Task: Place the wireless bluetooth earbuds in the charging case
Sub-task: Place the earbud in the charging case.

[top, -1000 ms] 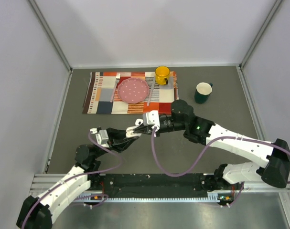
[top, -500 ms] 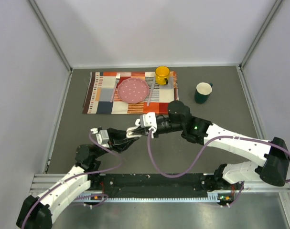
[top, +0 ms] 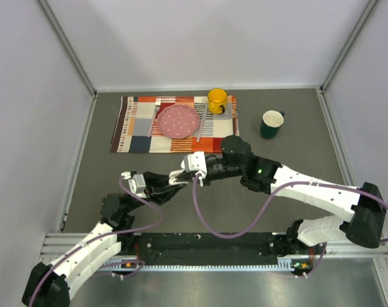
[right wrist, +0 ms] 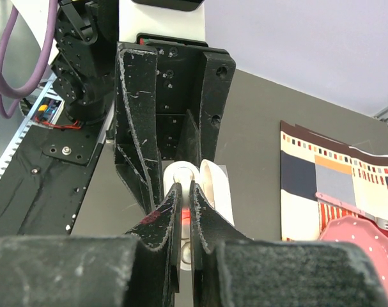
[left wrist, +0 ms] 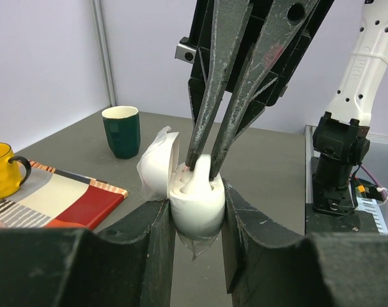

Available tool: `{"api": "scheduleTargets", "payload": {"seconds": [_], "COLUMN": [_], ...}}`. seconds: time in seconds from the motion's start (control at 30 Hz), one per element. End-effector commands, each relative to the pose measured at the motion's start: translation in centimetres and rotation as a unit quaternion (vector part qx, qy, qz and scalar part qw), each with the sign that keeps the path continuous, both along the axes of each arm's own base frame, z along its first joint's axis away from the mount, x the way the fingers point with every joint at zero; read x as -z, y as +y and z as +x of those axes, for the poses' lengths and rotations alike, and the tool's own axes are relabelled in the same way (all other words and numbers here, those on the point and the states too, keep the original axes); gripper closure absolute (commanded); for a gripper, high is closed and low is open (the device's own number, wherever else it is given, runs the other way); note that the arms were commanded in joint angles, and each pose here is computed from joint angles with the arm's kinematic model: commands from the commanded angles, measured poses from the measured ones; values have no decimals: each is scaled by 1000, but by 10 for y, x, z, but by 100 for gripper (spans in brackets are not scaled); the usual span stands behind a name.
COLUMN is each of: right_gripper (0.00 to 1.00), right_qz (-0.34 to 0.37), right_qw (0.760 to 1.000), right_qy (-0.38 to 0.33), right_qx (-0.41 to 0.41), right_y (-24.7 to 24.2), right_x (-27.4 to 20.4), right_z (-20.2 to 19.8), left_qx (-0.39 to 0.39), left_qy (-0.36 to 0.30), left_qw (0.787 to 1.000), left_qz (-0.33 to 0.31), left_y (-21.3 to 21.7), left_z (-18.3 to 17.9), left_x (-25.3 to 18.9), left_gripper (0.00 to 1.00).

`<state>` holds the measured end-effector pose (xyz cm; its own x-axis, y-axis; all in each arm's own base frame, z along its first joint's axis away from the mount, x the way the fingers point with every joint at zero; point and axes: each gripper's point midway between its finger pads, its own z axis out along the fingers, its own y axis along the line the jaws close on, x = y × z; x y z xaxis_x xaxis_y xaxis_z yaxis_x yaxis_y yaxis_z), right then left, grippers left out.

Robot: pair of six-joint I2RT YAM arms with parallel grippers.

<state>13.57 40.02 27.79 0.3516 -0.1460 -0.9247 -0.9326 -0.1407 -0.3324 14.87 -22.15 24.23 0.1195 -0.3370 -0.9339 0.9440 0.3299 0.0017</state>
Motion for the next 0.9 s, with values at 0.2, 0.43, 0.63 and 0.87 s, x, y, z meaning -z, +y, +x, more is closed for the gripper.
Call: {"api": "scheduleTargets", "payload": {"seconds": [0.2,0.43,0.63,0.87], "right_gripper": [89,81,91,100], "right_qz": [-7,10,40,3], "right_qw": [1000,999,998,1000], "right_qy": [-17,-30,-38,-2], "right_qx": [20,31,26,5], "right_y": [3,1,0,5], "right_x": [-9,-21,-35,-20], "right_z": [4,6,3,-3], "left_qx": [-11,-13,-13,-13], "left_qy": [0,-1,0,-1], "left_qw": [1000,1000,1000,1000], "left_qz": [-4,-5,-4,-5], "left_y": [6,6,6,6], "left_z": [-2,-2,-2,-2], "left_x": [16,15,15,14], "left_gripper": [100,100,100,100]}}
